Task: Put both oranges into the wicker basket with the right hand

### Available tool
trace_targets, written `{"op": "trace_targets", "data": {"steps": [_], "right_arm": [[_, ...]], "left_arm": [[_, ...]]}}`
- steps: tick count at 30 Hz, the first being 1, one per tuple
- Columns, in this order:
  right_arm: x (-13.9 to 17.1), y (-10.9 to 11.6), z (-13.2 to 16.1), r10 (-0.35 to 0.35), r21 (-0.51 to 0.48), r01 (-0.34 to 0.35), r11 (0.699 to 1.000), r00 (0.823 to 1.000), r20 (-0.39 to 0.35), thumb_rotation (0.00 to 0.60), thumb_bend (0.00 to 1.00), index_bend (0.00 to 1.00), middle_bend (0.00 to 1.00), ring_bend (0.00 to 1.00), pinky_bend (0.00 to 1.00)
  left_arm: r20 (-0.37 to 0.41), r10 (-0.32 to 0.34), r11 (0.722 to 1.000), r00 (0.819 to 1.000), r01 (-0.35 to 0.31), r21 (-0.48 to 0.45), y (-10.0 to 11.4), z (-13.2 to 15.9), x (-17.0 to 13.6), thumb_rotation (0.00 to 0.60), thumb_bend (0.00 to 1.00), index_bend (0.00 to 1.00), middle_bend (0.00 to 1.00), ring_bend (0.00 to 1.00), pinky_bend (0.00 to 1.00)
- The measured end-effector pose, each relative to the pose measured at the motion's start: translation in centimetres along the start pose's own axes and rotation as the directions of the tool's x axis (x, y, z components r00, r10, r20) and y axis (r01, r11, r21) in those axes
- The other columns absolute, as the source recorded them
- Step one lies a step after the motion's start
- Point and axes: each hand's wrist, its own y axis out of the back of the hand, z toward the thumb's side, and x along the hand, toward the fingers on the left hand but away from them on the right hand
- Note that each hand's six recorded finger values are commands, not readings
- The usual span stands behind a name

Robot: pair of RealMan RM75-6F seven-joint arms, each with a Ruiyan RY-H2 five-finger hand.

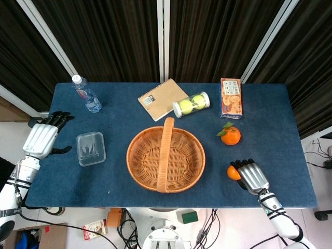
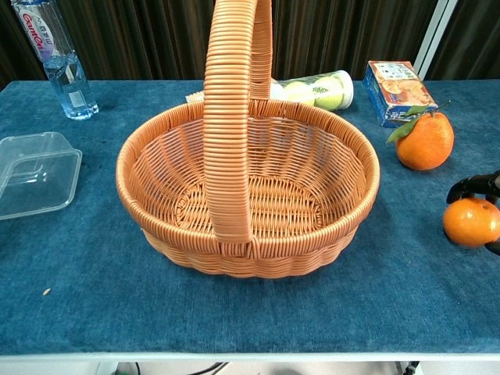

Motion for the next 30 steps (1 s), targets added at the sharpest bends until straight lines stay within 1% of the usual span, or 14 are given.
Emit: {"op": "trace_targets", "data": {"steps": [3, 6, 7, 9, 10, 11, 13, 14, 16, 18, 23, 26, 30], "right_arm": [[0.2, 1.7, 0.2, -0.067, -0.004, 0.067, 0.998, 0.998, -0.014, 0.6, 0.4, 0.51, 0.49, 0.4, 0.4], [0.5, 4.3, 0.7, -0.14, -0.034, 0.138, 0.99, 0.989, -0.04, 0.6, 0.4, 0.52, 0.49, 0.41, 0.4], [0.7, 5.5, 1.1, -0.172, -0.045, 0.169, 0.985, 0.984, -0.055, 0.6, 0.4, 0.52, 0.49, 0.41, 0.4], [1.0, 7.7, 1.8, -0.237, -0.061, 0.232, 0.971, 0.968, -0.078, 0.6, 0.4, 0.52, 0.49, 0.41, 0.4], [1.3, 9.3, 2.3, -0.283, -0.072, 0.277, 0.958, 0.955, -0.092, 0.6, 0.4, 0.52, 0.49, 0.41, 0.4], [1.4, 10.4, 2.7, -0.315, -0.078, 0.308, 0.948, 0.944, -0.101, 0.6, 0.4, 0.52, 0.49, 0.41, 0.4], [1.4, 12.5, 3.7, -0.363, -0.088, 0.355, 0.931, 0.923, -0.124, 0.6, 0.4, 0.52, 0.49, 0.41, 0.4], [1.3, 13.0, 4.1, -0.372, -0.088, 0.363, 0.928, 0.918, -0.135, 0.6, 0.4, 0.52, 0.49, 0.41, 0.4], [0.7, 13.8, 5.2, -0.373, -0.079, 0.364, 0.928, 0.913, -0.166, 0.6, 0.4, 0.52, 0.48, 0.41, 0.4], [0.0, 14.2, 6.3, -0.36, -0.069, 0.353, 0.933, 0.912, -0.199, 0.6, 0.4, 0.52, 0.48, 0.41, 0.4], [-2.7, 14.7, 10.3, -0.292, -0.037, 0.294, 0.955, 0.91, -0.294, 0.6, 0.4, 0.52, 0.48, 0.41, 0.41], [-4.5, 14.9, 12.7, -0.263, -0.026, 0.27, 0.963, 0.905, -0.333, 0.6, 0.4, 0.52, 0.48, 0.41, 0.41], [-6.8, 15.1, 16.0, -0.25, -0.012, 0.264, 0.964, 0.895, -0.37, 0.6, 0.4, 0.52, 0.48, 0.41, 0.42]], "left_arm": [[-0.006, 0.001, 1.0, 1.0, -0.001, 0.0, 0.1, -0.2, -0.1, 0.6, 0.11, 0.18, 0.13, 0.09, 0.28], [-0.011, 0.001, 1.0, 1.0, -0.001, 0.001, 0.2, -0.4, -0.2, 0.6, 0.11, 0.18, 0.13, 0.09, 0.28], [-0.012, 0.001, 1.0, 1.0, -0.001, 0.0, 0.2, -0.5, -0.2, 0.6, 0.11, 0.18, 0.13, 0.09, 0.28], [-0.013, 0.003, 1.0, 1.0, -0.003, -0.004, 0.2, -0.5, -0.3, 0.6, 0.11, 0.18, 0.13, 0.09, 0.28], [-0.013, 0.005, 1.0, 1.0, -0.005, -0.008, 0.2, -0.5, -0.3, 0.6, 0.11, 0.18, 0.13, 0.09, 0.28], [-0.013, 0.006, 1.0, 1.0, -0.006, -0.01, 0.3, -0.6, -0.3, 0.6, 0.11, 0.18, 0.13, 0.09, 0.28], [-0.012, 0.008, 1.0, 1.0, -0.008, -0.014, 0.2, -0.7, -0.3, 0.6, 0.11, 0.18, 0.13, 0.09, 0.28], [-0.012, 0.007, 1.0, 1.0, -0.007, -0.014, 0.2, -0.7, -0.3, 0.6, 0.11, 0.18, 0.13, 0.09, 0.28], [-0.012, 0.005, 1.0, 1.0, -0.005, -0.012, 0.2, -0.9, -0.4, 0.6, 0.11, 0.18, 0.13, 0.09, 0.28], [-0.014, 0.004, 1.0, 1.0, -0.005, -0.012, 0.2, -1.0, -0.5, 0.6, 0.11, 0.18, 0.13, 0.09, 0.28], [-0.027, 0.017, 1.0, 1.0, -0.017, -0.019, 0.6, -1.6, -0.6, 0.6, 0.11, 0.18, 0.13, 0.09, 0.28], [-0.035, 0.022, 1.0, 0.999, -0.023, -0.02, 0.8, -2.1, -0.7, 0.6, 0.11, 0.18, 0.13, 0.09, 0.28], [-0.051, 0.024, 1.0, 0.998, -0.025, -0.012, 0.8, -2.7, -0.8, 0.6, 0.11, 0.18, 0.13, 0.09, 0.28]]}}
